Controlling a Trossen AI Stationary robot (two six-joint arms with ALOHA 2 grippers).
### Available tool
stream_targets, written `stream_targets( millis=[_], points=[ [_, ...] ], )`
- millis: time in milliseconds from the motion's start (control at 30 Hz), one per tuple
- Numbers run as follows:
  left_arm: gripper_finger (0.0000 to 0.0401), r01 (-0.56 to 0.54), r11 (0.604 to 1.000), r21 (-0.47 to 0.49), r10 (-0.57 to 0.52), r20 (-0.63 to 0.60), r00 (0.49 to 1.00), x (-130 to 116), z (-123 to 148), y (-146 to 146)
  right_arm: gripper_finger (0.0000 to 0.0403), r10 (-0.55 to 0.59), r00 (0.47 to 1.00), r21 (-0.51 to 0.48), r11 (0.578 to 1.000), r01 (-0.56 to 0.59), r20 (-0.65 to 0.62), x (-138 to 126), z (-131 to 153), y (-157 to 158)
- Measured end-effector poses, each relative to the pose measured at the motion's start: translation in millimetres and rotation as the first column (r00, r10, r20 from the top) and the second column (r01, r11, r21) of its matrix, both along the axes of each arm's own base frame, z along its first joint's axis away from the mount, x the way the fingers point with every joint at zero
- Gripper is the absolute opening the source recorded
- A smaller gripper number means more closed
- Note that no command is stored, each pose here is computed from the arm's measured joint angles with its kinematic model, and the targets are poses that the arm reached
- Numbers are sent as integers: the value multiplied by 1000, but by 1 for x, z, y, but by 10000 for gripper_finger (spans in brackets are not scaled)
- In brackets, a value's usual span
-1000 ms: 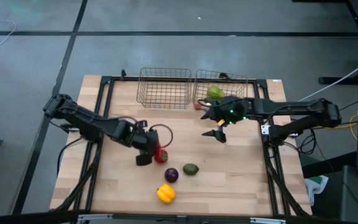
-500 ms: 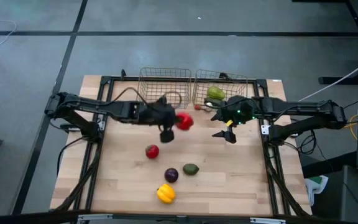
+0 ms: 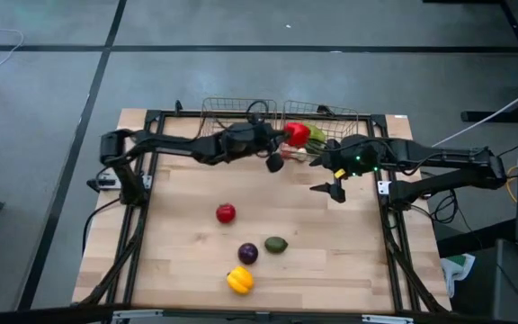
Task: Sort produce into baskets
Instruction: Put the red bell pepper into the right gold wire basket
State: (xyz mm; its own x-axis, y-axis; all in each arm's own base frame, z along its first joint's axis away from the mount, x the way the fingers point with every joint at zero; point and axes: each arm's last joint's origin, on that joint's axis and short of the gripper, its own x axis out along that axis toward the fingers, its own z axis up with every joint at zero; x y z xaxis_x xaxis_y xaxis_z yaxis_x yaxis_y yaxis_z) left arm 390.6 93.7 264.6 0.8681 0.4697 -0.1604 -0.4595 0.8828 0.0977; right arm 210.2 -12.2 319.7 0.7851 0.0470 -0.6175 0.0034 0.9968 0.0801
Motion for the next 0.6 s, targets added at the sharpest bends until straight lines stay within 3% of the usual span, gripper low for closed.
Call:
stream_targets(
  millis=[367,600],
  points=[
    [49,-75,989,-126,80,36,996,17,-60,42,374,-7,1000,-6,1000,7,-3,0,0,0],
    [89,-87,982,-168,93,33,995,18,-68,44,374,-9,1000,-7,1000,9,-2,0,0,0]
  ],
)
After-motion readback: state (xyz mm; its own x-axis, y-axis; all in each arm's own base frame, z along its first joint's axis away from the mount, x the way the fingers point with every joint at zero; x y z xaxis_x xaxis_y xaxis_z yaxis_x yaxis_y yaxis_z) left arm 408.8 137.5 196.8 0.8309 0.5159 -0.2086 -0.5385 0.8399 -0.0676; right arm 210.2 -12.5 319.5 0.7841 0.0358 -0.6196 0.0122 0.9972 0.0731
